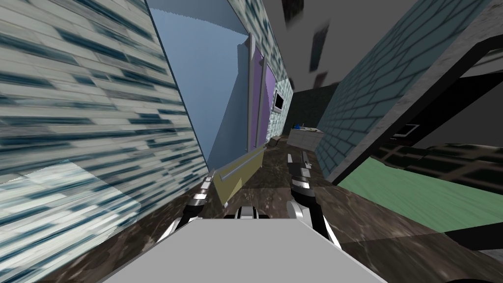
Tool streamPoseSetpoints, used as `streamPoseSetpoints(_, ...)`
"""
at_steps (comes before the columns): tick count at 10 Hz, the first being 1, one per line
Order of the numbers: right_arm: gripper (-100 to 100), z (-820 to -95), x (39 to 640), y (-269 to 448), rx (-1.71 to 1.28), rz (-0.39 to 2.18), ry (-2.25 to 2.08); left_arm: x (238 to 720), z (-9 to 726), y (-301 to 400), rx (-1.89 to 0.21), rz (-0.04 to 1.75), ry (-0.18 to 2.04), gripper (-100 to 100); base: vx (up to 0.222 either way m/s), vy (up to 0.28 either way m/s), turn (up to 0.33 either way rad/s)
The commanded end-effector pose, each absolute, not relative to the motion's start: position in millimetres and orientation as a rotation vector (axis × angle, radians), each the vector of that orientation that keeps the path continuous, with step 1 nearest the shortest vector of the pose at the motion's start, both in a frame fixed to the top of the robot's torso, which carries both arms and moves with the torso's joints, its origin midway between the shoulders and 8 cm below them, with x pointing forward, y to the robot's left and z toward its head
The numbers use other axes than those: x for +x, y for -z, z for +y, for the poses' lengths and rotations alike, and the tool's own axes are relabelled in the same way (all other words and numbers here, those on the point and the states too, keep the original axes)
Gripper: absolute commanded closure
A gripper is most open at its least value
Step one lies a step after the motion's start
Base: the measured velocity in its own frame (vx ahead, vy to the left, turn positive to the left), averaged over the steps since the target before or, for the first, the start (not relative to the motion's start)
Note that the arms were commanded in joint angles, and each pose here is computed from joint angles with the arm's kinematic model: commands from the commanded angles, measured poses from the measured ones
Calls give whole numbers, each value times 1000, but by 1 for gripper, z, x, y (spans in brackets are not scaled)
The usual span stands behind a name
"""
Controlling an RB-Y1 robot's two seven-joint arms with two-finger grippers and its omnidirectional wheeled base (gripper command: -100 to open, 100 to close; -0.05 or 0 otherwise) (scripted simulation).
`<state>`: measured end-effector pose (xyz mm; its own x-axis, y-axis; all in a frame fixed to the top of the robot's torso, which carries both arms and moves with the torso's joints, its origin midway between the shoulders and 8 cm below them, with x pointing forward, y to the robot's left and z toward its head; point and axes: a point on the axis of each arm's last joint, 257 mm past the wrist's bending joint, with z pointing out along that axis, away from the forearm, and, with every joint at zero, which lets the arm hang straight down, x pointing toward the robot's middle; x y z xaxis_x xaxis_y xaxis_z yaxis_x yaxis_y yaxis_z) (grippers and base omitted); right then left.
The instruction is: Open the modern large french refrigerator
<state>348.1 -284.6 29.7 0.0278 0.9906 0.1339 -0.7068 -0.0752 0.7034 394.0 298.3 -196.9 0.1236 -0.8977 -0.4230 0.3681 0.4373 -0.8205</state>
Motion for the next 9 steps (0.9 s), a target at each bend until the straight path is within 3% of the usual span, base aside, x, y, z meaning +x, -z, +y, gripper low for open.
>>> streamPoseSetpoints(1,0,-285,348,-30,725,508,-1505,393,304,220,-644,1106,996,-100,45,-1,6)
streamPoseSetpoints(9,0,-285,348,-30,725,508,-1505,387,315,293,-759,1192,954,-100,44,2,7)
